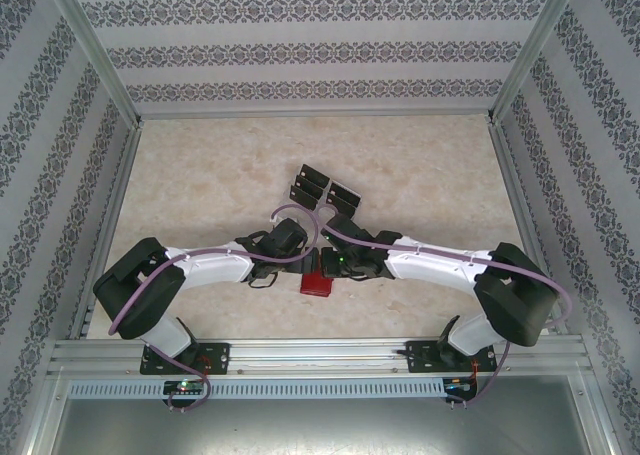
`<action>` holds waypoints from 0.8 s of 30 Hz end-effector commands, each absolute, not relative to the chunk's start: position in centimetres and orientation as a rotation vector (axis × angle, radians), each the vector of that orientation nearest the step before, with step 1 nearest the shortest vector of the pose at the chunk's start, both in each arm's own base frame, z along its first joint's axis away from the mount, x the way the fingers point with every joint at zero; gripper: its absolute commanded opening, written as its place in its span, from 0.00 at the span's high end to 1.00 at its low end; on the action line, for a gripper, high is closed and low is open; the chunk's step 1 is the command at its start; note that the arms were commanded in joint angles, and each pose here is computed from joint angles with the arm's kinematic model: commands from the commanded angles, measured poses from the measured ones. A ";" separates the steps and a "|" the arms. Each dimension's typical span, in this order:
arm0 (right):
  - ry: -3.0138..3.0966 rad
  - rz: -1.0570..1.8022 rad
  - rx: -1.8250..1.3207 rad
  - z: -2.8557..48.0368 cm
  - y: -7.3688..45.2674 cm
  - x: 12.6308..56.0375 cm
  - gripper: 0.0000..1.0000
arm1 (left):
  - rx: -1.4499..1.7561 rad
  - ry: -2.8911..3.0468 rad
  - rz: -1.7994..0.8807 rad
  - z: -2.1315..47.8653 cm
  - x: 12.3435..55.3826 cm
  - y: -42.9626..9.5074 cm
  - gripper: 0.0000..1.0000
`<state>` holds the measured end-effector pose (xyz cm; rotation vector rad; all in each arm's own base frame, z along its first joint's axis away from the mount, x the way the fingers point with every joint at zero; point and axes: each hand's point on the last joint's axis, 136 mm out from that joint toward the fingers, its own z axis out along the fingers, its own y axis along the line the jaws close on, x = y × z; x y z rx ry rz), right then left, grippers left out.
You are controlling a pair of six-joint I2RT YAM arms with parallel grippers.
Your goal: Put the credit cards into the card holder
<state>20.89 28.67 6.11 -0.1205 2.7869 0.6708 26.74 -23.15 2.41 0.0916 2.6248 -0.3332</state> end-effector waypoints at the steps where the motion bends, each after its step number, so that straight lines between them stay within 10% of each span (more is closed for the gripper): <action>1: 2.781 0.739 -0.102 6.0 29.8 21.2 1.00 | 0.096 2.772 -0.266 -0.6 23.4 -21.5 0.00; 24: 2.862 0.715 -0.067 2.1 29.6 20.3 1.00 | 0.026 2.735 -0.217 0.7 23.8 -20.4 0.00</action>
